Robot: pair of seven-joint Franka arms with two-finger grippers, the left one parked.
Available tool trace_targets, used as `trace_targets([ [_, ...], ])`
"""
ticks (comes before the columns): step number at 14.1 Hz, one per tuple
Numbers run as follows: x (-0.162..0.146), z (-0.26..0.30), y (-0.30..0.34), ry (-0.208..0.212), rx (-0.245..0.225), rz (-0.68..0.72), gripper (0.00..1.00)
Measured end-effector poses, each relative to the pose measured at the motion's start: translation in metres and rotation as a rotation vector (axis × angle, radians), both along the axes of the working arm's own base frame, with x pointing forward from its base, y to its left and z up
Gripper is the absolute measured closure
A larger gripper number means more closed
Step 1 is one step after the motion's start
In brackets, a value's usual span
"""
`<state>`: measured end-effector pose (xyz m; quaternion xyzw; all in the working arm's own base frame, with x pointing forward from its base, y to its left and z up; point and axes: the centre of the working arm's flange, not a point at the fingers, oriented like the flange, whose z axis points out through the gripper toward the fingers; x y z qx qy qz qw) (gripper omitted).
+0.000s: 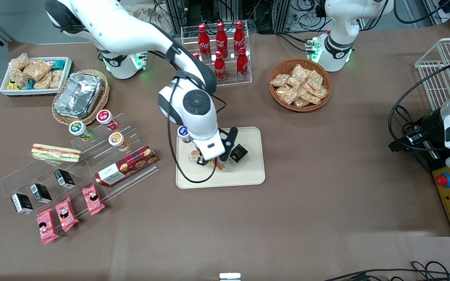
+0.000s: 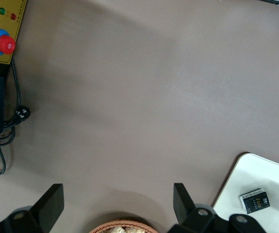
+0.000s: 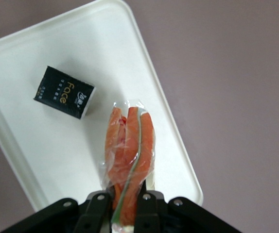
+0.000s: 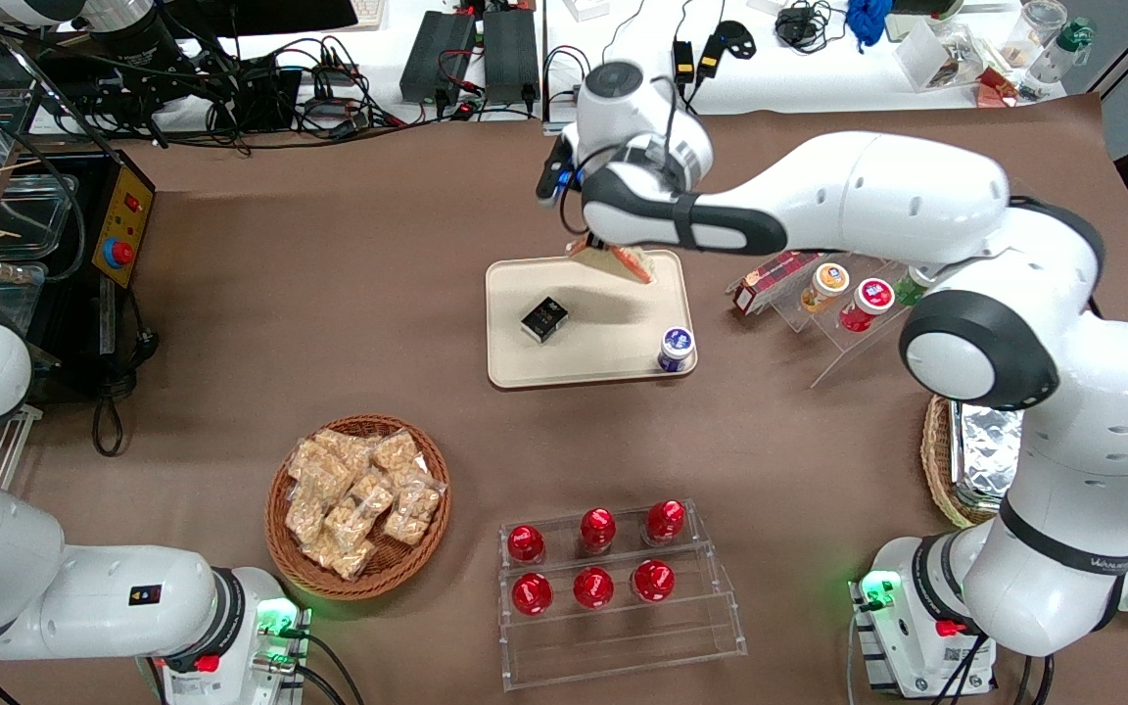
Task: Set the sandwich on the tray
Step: 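Lower the sandwich onto the tray and open the right gripper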
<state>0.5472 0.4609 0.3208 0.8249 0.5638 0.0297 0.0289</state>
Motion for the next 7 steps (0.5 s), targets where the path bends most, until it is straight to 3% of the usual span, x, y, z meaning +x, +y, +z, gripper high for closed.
trace_targets([
  [3,-0.0038,-0.0197,0.0041,-0.013,-0.018,-0.02,0.83],
  [4,-0.0038,-0.0195,0.0045,-0.018,-0.018,-0.027,0.78],
  [7,-0.0001,-0.0179,0.0033,-0.033,-0.005,-0.039,0.49],
])
